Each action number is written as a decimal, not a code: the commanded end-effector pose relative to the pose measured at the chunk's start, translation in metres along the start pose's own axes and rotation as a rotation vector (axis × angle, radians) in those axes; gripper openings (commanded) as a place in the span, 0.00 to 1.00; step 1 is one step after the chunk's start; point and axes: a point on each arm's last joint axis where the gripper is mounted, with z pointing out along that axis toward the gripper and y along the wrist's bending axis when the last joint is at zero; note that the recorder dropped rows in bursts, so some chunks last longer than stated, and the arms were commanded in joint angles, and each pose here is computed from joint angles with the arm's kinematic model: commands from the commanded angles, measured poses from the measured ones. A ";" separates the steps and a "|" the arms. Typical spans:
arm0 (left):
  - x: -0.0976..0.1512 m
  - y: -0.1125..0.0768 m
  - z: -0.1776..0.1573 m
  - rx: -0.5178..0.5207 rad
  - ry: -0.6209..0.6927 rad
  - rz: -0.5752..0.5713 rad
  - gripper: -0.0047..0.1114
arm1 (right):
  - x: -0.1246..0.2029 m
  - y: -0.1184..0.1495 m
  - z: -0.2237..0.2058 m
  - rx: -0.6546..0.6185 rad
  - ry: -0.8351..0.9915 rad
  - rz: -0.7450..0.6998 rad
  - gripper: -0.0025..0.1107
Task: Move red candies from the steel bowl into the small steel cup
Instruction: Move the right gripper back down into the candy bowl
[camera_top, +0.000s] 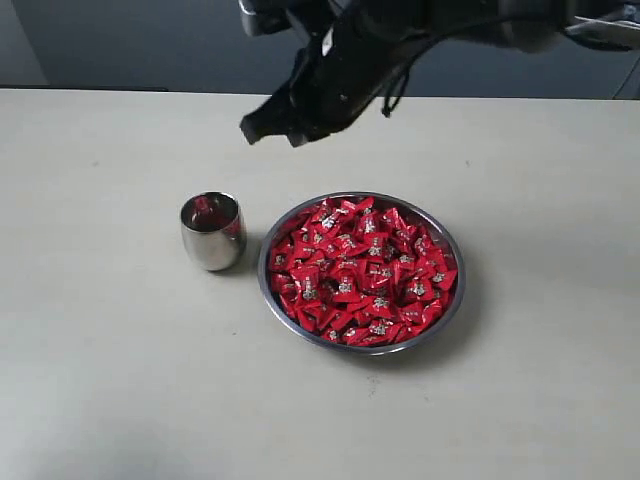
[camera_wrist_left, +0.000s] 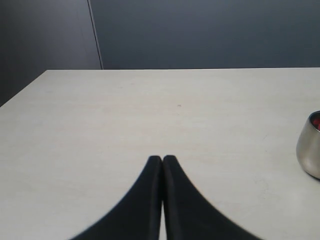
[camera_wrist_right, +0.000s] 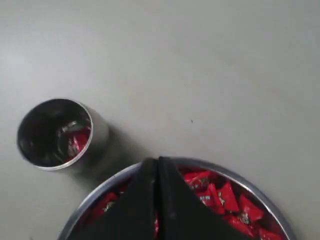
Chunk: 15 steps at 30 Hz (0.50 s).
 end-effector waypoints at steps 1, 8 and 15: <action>0.001 0.000 0.000 -0.001 -0.002 -0.002 0.04 | 0.048 -0.009 -0.018 0.033 -0.019 0.064 0.02; 0.001 0.000 0.000 -0.001 -0.002 -0.002 0.04 | 0.093 -0.003 -0.001 -0.020 0.125 0.139 0.02; 0.001 0.000 0.000 -0.001 -0.002 -0.002 0.04 | 0.103 0.009 0.017 -0.143 0.207 0.184 0.19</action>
